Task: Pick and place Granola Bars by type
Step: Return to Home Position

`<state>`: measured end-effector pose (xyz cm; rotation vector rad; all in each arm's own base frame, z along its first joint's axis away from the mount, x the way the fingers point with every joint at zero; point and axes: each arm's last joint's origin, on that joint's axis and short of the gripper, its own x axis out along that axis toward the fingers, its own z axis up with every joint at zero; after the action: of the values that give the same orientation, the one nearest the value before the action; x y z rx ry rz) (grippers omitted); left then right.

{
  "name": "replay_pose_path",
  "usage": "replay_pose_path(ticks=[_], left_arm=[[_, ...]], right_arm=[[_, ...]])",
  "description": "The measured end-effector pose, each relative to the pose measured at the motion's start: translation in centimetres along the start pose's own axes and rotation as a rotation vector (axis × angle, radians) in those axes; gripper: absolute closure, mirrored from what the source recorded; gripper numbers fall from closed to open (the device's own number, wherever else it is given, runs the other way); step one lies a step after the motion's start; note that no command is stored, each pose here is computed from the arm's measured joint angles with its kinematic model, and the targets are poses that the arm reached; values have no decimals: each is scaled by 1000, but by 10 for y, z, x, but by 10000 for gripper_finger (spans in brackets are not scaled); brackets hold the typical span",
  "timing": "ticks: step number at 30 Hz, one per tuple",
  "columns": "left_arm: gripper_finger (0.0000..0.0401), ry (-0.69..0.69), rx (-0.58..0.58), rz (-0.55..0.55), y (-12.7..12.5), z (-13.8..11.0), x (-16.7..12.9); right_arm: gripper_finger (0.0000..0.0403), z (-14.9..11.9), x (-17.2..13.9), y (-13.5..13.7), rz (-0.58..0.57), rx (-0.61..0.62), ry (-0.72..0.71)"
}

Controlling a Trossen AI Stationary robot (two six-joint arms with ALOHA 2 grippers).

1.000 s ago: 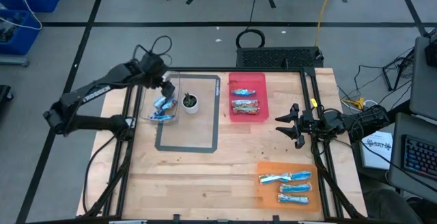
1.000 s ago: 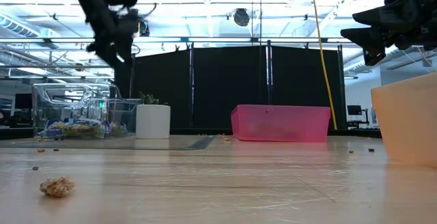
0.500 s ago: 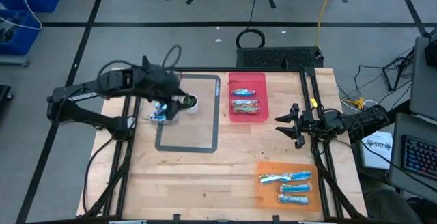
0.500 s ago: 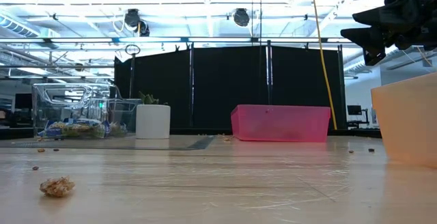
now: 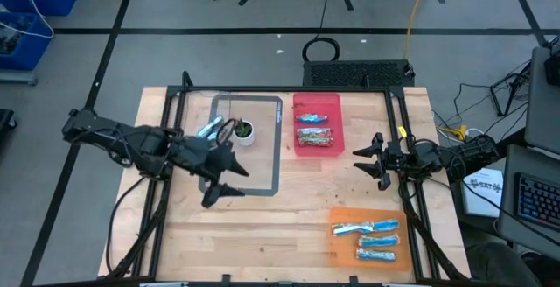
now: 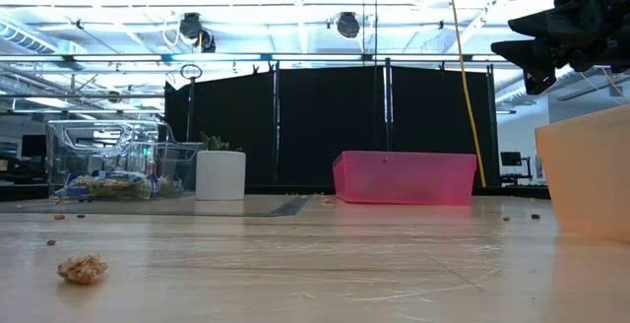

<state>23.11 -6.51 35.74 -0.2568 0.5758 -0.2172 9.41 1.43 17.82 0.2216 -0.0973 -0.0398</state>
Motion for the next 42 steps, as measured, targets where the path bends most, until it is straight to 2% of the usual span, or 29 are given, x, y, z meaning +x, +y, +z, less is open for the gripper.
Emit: replay_pose_path(ticks=[8, 14, 20, 28, 33, 42], left_arm=[[122, -11, 41, -50, 5, -52, 2], [118, -83, 16, -83, 20, -94, -11], [115, -129, 46, -161, 31, -128, -23], [123, -176, 70, -159, 48, -171, -31], [114, -206, 47, -135, 59, -192, -30], [118, -273, 87, -101, 70, -215, -28]], right_arm=[[220, 0, 0, 0, 0, -1, 2], [220, 0, 0, 0, 0, 0, 0], [220, 0, 0, 0, 0, 0, 1], [220, 0, 0, 0, 0, -1, 2], [220, 0, 0, 0, 0, 0, 1], [220, 0, 0, 0, 0, 0, 1]])
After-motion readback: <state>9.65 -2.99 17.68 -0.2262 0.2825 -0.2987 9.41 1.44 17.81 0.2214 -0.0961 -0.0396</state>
